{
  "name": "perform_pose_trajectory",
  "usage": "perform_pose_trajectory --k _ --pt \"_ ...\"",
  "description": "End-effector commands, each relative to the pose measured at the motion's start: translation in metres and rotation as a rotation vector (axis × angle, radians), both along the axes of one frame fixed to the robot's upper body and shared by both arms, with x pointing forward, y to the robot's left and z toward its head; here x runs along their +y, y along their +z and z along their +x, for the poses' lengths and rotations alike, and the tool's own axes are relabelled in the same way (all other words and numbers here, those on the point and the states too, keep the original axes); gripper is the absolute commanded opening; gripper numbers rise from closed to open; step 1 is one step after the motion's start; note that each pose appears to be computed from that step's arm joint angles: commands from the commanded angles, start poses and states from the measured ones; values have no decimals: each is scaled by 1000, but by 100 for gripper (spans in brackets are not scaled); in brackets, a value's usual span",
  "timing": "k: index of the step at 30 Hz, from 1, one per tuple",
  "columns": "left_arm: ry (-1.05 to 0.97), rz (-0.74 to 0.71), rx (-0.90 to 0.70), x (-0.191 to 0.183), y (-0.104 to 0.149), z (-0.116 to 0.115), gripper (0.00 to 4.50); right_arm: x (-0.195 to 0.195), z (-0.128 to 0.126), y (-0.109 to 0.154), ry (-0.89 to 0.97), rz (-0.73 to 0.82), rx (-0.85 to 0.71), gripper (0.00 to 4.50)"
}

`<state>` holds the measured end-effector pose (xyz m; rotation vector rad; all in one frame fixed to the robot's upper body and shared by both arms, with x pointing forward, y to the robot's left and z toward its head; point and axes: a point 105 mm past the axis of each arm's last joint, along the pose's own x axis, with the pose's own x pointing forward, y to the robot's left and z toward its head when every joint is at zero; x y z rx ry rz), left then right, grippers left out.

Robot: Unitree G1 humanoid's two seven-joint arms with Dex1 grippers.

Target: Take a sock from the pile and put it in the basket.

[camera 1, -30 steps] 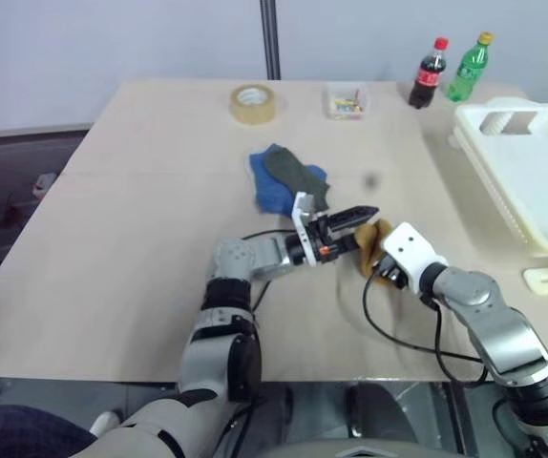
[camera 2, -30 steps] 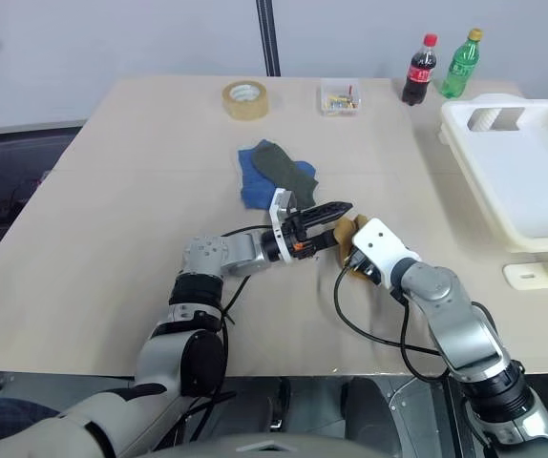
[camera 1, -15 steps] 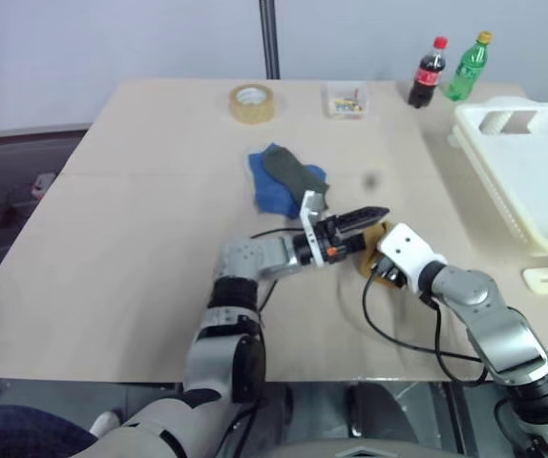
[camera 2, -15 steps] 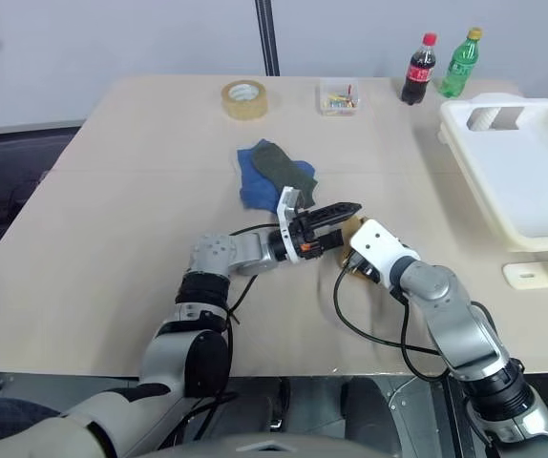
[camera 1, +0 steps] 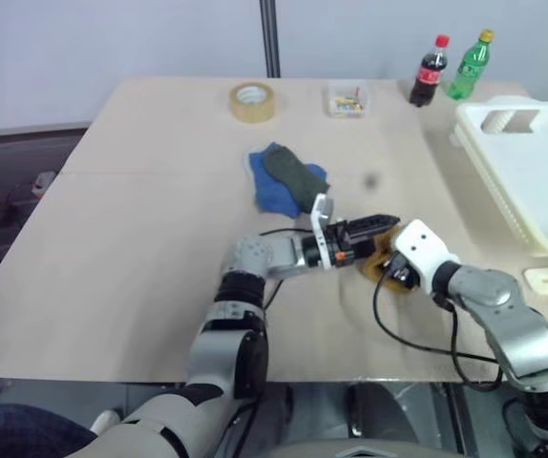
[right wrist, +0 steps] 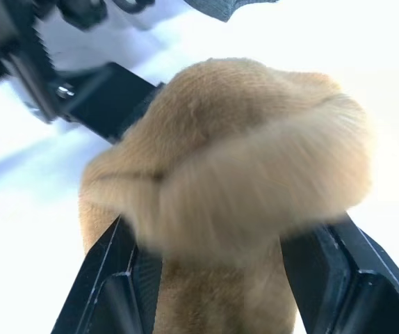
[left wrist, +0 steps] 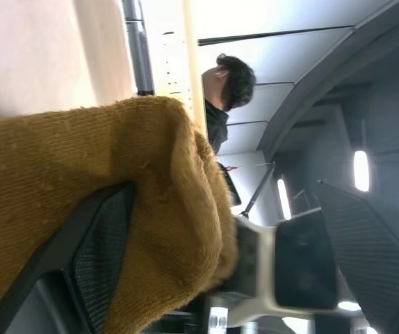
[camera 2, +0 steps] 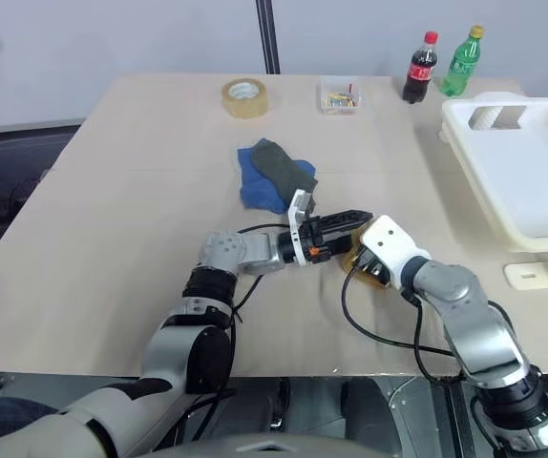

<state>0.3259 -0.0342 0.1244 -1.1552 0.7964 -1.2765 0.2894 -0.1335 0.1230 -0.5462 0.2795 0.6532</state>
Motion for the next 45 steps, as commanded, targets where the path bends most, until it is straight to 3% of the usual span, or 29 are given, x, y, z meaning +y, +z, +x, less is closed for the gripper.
perform_pose_trajectory --k 1,14,20,25,37,45 --pt "-14 7 -1 -5 -1 0 446 -4 -13 20 57 4 -27 255" --pt "-30 -22 -19 -4 4 0 446 -49 -31 22 -29 -13 51 255" --pt "-34 -49 -33 0 10 0 446 -63 -47 -4 -105 -40 208 255" --pt "-98 -87 -50 -8 18 -10 446 -72 -41 -22 -196 -43 243 255" --pt "-249 44 -58 -24 -7 -34 446 -74 -32 -11 -246 2 181 255" --pt "-198 98 -61 -22 -17 -25 446 -82 -38 16 -290 234 171 255"
